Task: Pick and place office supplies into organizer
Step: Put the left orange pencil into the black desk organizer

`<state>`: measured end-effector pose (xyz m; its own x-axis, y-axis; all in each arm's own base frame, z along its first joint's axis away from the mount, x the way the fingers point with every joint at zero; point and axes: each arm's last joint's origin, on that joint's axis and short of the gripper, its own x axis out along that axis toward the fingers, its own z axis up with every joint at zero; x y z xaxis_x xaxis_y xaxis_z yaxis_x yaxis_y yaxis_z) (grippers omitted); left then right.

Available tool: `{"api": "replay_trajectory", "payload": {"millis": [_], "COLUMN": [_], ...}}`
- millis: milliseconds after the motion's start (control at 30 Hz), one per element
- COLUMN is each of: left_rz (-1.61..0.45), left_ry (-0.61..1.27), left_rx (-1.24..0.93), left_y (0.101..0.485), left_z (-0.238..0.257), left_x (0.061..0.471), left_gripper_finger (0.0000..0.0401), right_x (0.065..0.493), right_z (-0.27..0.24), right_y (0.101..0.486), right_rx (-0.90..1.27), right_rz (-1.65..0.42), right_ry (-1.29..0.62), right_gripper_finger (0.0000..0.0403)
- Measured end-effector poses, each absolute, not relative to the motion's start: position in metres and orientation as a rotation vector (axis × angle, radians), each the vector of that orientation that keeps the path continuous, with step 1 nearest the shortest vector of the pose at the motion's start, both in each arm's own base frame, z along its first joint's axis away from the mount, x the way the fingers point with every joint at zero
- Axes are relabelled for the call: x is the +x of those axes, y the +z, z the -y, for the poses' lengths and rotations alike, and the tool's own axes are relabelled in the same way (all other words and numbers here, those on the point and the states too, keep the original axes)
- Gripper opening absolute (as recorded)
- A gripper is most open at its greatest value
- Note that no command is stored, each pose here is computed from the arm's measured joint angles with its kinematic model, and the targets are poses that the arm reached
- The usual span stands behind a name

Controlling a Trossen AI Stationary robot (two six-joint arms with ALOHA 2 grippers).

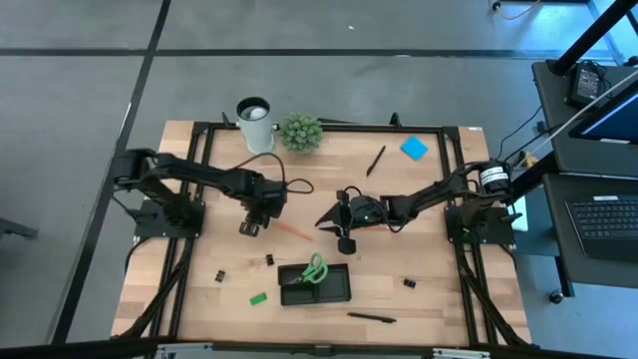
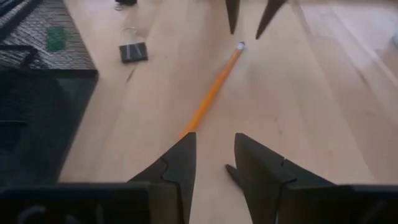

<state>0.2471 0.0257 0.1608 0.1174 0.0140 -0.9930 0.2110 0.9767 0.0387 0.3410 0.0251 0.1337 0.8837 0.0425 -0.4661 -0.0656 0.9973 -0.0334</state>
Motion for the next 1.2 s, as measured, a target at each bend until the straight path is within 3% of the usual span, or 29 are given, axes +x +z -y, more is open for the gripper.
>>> {"api": "replay_trajectory", "payload": {"millis": [367, 633, 900, 1200], "left_rz": [-1.571, -1.562, -1.549, -1.547], "left_ry": [-0.094, 0.1, 0.144, 0.141], "left_rx": [0.115, -0.078, -0.17, -0.169], "left_y": [0.133, 0.131, 0.131, 0.131], "left_z": [-0.027, -0.027, -0.027, -0.027], "left_x": [0.253, 0.255, 0.255, 0.255], "left_gripper_finger": [0.0127, 0.0073, 0.0012, 0.0014], "right_x": [0.339, 0.337, 0.334, 0.334], "right_z": [-0.038, -0.041, -0.039, -0.032], "right_y": [0.133, 0.129, 0.124, 0.124], "right_rx": [-0.037, -0.045, -0.063, -0.084], "right_rz": [-0.493, -0.541, -0.594, -0.596], "right_ry": [0.087, 0.089, 0.037, -0.041], "right_gripper_finger": [0.0113, 0.0113, 0.0113, 0.0113]}}
